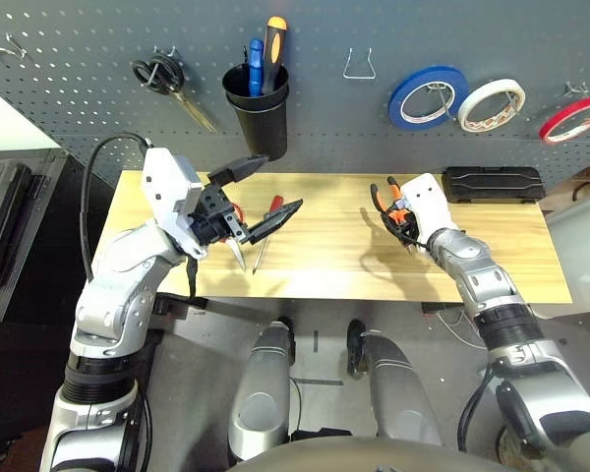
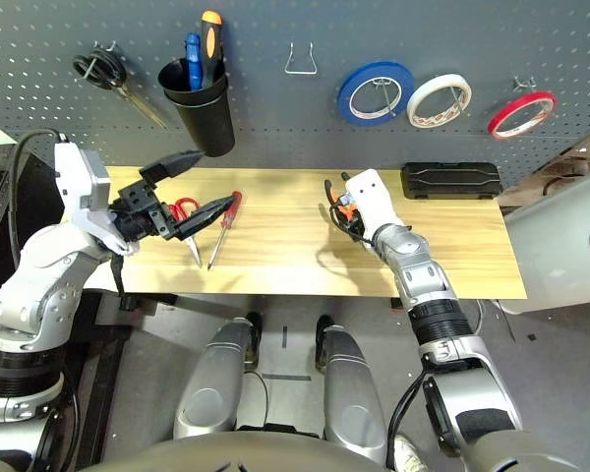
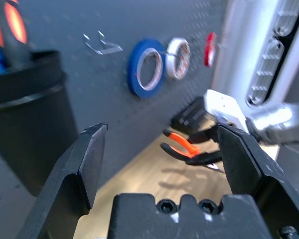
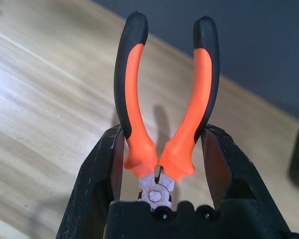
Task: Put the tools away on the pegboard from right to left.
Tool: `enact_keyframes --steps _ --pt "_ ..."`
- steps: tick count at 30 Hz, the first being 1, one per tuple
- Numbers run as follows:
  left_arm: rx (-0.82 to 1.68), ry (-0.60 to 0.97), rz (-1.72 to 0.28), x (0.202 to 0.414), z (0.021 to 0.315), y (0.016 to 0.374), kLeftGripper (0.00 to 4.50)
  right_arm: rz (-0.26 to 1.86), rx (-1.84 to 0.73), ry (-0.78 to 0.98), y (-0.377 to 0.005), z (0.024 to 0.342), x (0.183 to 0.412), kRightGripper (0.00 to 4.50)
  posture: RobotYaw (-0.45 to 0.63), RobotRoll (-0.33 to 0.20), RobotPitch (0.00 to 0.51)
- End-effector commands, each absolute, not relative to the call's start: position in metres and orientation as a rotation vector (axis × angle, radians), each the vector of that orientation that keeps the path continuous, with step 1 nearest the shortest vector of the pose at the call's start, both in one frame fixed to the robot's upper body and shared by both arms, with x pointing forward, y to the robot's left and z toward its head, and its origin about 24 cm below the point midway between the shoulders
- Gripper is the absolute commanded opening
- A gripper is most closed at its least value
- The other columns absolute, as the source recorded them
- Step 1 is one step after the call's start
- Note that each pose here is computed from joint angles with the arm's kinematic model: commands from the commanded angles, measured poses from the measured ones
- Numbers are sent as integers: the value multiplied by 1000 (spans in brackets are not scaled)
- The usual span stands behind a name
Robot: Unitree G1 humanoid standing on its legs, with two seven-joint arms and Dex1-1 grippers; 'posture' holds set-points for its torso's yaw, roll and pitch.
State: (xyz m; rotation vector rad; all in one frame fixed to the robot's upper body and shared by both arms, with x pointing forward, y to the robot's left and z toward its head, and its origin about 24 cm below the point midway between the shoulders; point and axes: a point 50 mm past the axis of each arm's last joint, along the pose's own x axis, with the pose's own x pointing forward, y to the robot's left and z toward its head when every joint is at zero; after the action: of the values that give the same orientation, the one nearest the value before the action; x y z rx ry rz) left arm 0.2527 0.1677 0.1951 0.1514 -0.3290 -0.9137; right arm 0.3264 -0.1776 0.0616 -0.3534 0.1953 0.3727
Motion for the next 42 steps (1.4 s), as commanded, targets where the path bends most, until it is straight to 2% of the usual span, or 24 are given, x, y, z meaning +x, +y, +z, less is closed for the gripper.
enact_keyframes --steps 1,9,21,31,36,42 --pt "129 -385 -913 249 208 165 4500 376 -367 131 -182 67 322 2490 355 0 265" --pt "107 -422 -903 248 218 164 4500 385 -365 7 -183 83 316 2490 353 0 257" --pt "93 -442 -910 254 221 161 4500 413 -343 -283 -174 134 306 2490 330 0 246" --pt "100 -438 -916 259 219 164 4500 448 -332 -432 -162 165 296 2490 311 0 238" --pt "94 -442 -914 261 219 164 4500 436 -315 -594 -149 198 294 2490 304 0 238" --pt "89 -444 -912 263 219 164 4500 420 -290 -695 -137 226 294 2490 299 0 236"
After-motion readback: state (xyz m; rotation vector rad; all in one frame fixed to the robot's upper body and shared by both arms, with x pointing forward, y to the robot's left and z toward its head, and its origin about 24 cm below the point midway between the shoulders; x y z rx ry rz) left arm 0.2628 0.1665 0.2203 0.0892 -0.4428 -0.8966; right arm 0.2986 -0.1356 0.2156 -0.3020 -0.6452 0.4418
